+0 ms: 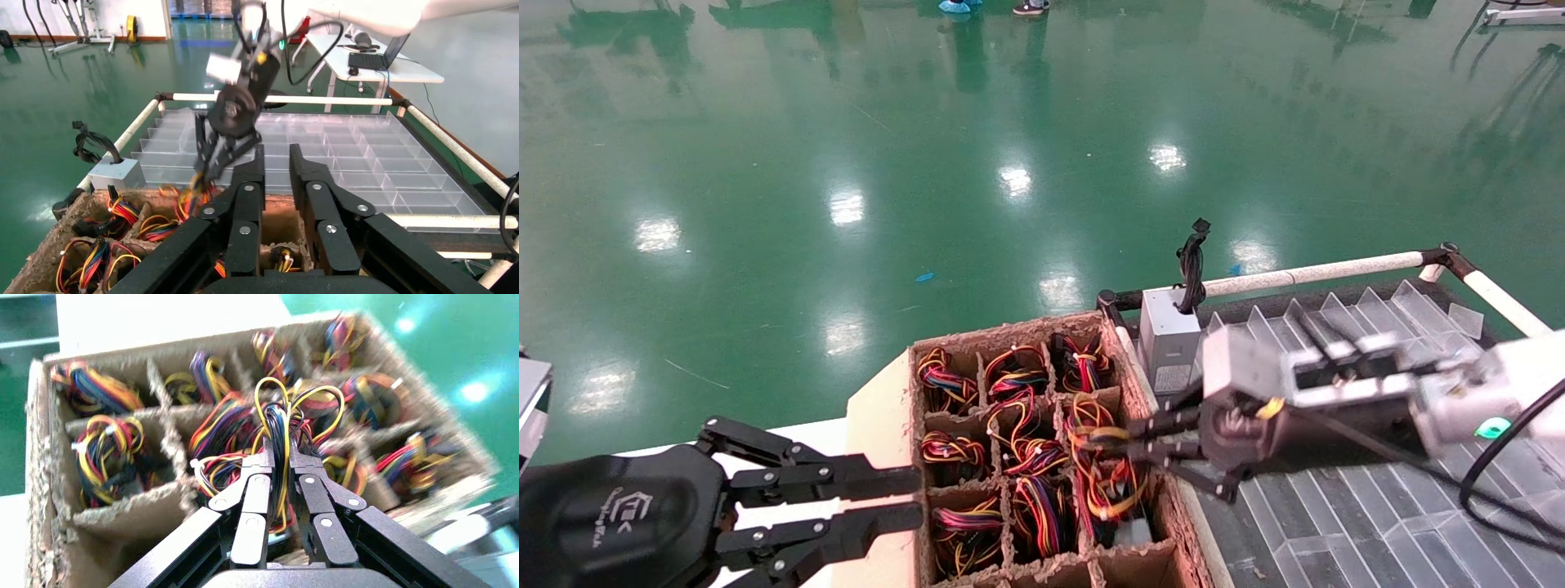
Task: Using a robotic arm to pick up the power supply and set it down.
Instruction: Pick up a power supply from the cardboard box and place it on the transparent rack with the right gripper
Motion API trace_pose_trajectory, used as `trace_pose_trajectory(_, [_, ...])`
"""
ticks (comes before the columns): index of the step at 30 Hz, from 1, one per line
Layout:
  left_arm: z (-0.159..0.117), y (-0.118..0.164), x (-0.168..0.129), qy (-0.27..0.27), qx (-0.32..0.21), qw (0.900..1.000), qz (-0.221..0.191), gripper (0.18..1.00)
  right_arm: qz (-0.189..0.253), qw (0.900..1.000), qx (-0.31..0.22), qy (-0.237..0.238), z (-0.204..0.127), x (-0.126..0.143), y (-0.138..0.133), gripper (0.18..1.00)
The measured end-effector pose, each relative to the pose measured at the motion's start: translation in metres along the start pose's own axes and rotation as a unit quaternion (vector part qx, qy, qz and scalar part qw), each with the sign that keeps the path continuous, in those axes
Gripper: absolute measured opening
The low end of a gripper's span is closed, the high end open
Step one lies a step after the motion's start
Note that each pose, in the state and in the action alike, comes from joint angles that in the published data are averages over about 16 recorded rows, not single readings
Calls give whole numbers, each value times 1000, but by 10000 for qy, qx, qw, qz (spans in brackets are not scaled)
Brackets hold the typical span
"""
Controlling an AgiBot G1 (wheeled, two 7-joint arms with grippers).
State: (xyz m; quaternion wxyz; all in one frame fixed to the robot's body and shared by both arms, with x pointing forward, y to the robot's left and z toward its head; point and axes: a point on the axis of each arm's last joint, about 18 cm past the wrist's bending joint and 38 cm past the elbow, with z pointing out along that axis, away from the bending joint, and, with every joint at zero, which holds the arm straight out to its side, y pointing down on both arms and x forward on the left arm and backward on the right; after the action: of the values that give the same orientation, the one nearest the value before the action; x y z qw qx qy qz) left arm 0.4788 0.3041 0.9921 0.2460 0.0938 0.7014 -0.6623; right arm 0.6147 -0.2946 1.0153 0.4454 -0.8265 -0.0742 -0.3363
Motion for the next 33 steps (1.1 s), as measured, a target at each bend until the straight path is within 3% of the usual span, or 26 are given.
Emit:
trace_pose_trajectory(6, [0,0,0,0,0,10000,0,305,-333,9981,431,295,-28,13,-35,211])
trace_pose_trajectory(19, [0,0,0,0,0,10000,0,569,-1034,9850,978,979,-91,37,-99,209])
trace_pose_trajectory(25, [0,0,0,0,0,10000,0,710,-1092,9826,859,1230,-113,46,-104,209])
trace_pose_trajectory(33, [0,0,0,0,0,10000,0,868,-932,9832,465,1497,-130,59,-85,209])
